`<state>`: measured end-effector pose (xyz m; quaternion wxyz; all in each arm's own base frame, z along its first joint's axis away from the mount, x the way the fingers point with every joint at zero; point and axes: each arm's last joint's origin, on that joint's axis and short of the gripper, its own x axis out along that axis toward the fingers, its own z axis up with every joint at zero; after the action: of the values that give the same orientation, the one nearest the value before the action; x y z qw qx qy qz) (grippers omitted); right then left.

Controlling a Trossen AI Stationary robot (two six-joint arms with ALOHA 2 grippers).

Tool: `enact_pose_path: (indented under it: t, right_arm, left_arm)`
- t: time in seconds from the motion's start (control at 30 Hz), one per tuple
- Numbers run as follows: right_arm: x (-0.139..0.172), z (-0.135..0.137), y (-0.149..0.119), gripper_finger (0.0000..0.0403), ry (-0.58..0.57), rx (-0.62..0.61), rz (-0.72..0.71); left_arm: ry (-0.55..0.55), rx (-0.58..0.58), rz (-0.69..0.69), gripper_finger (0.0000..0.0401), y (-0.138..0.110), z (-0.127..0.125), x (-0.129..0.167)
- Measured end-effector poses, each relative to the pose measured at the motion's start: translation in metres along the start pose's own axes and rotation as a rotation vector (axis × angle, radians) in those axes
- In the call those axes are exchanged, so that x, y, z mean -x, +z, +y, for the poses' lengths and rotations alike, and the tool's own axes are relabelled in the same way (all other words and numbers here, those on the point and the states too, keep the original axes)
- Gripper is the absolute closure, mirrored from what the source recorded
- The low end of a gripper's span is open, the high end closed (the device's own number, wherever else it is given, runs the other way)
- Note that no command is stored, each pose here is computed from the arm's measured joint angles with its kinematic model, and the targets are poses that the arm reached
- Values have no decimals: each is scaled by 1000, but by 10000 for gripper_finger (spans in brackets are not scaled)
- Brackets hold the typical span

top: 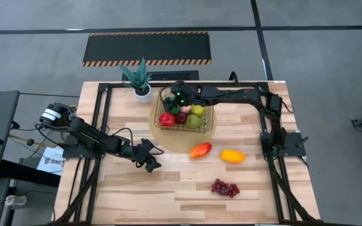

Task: Build produce basket
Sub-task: Put the yellow mango into the wire basket

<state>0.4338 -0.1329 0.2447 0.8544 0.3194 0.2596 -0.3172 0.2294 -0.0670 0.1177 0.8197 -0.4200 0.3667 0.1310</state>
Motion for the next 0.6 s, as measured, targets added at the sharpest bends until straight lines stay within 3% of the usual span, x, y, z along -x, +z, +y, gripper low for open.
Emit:
enact_pose_path:
  t: [0.3, 0.6]
  right_arm:
    - [96, 5, 23, 31, 19, 19, 27]
    - [228, 15, -13, 37, 28, 93, 186]
  left_arm:
    - [-5, 2, -6, 85, 1, 0, 0]
    - [-10, 3, -10, 85, 1, -1, 0]
